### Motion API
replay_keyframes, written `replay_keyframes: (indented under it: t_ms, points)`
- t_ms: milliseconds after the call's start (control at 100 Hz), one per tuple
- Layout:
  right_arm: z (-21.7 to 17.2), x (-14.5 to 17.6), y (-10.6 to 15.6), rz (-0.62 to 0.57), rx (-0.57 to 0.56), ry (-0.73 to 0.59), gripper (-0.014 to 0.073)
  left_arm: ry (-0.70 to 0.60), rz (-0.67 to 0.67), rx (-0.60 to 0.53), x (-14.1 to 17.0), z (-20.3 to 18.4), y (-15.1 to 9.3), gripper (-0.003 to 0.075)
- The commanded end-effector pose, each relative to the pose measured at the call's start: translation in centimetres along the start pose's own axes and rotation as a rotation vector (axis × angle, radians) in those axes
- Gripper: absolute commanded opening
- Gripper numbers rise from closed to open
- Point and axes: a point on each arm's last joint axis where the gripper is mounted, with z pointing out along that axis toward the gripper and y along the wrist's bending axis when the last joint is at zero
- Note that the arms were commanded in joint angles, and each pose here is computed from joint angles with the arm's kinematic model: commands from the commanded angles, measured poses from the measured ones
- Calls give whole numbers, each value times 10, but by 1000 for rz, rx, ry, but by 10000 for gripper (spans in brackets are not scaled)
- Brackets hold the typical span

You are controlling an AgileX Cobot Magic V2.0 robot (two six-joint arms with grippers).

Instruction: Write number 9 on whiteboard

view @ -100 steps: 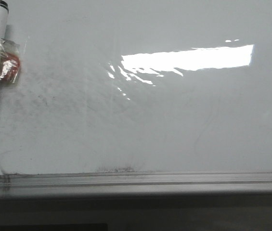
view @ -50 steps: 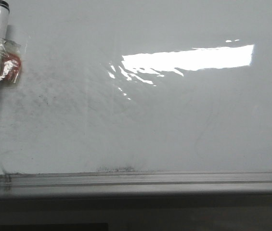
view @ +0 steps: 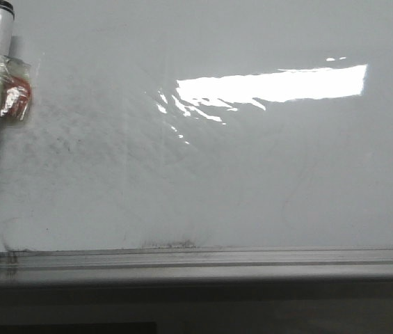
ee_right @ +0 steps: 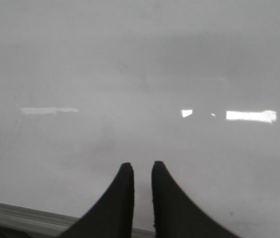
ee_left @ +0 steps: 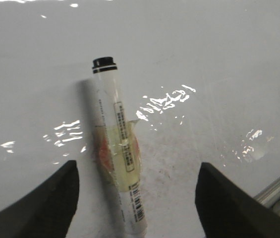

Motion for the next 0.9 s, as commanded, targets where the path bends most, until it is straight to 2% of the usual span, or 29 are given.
replay_keyframes:
  t_ms: [0,360,550,670,830,890]
  points:
    - [-3,-17,1,-5,0,-94,52,-114,-6,-17,-18,7,-2,451]
    - [-3,-17,1,-5,0,-99,52,21,-67,-57,-1,39,0,445]
    - [-3,-17,1,-5,0,-99,52,112,-113,-81,12,52,3,389]
    - [-3,-17,1,-5,0,-99,52,152,-118,-89,18,58,4,281]
    - [-2,-17,2,-9,-14,-94,52,166,-118,-93,21,60,4,-10]
    - [-2,-18,4,-31,-44,-87,52,168,-118,-92,21,60,4,-20]
